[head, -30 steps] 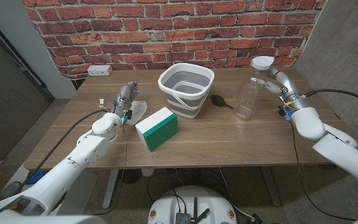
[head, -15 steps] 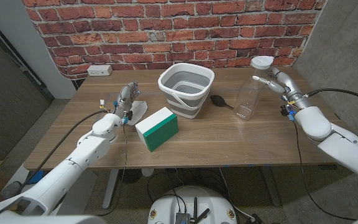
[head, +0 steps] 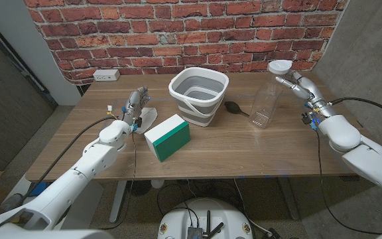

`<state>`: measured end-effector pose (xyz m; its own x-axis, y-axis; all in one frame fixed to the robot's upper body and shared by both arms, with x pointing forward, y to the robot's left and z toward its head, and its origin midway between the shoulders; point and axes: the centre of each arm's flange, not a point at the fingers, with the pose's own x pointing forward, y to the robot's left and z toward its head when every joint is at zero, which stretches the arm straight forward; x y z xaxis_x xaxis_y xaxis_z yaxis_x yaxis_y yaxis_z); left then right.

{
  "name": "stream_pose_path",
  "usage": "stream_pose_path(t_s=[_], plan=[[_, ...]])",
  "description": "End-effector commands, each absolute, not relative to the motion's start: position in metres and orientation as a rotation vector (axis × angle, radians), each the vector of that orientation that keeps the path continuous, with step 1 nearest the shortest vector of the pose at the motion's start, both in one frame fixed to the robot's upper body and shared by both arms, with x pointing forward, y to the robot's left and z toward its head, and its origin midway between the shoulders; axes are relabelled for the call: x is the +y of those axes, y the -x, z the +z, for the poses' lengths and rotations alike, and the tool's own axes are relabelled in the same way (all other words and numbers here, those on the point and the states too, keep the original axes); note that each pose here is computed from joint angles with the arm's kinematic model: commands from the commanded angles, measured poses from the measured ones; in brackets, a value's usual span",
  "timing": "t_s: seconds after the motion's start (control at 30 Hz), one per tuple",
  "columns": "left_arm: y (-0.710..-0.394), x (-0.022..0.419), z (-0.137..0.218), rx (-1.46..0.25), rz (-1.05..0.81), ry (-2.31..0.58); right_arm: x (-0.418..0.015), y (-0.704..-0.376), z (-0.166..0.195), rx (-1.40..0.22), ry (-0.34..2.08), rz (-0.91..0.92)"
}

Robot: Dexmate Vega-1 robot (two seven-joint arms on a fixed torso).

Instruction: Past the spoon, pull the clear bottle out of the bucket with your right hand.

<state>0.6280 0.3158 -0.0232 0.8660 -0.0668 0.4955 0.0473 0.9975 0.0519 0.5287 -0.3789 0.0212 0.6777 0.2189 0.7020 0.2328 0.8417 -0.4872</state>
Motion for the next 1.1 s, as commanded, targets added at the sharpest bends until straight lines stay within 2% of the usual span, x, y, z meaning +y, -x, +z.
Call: stream_pose_path(t_s=[0.03, 0.6, 1.1], plan=[[-0.629, 0.316, -0.020, -0.525, -0.062, -0.045, -0.400, -0.528, 0.015, -0.868, 0.473, -0.008], [-0.643, 0.313, -0.016, -0.546, -0.094, -0.042, -0.424, -0.547, 0.018, -0.868, 0.302, -0.009], [-0.638, 0.317, -0.014, -0.575, -0.077, -0.030, -0.431, -0.575, 0.013, -0.805, 0.204, 0.024]])
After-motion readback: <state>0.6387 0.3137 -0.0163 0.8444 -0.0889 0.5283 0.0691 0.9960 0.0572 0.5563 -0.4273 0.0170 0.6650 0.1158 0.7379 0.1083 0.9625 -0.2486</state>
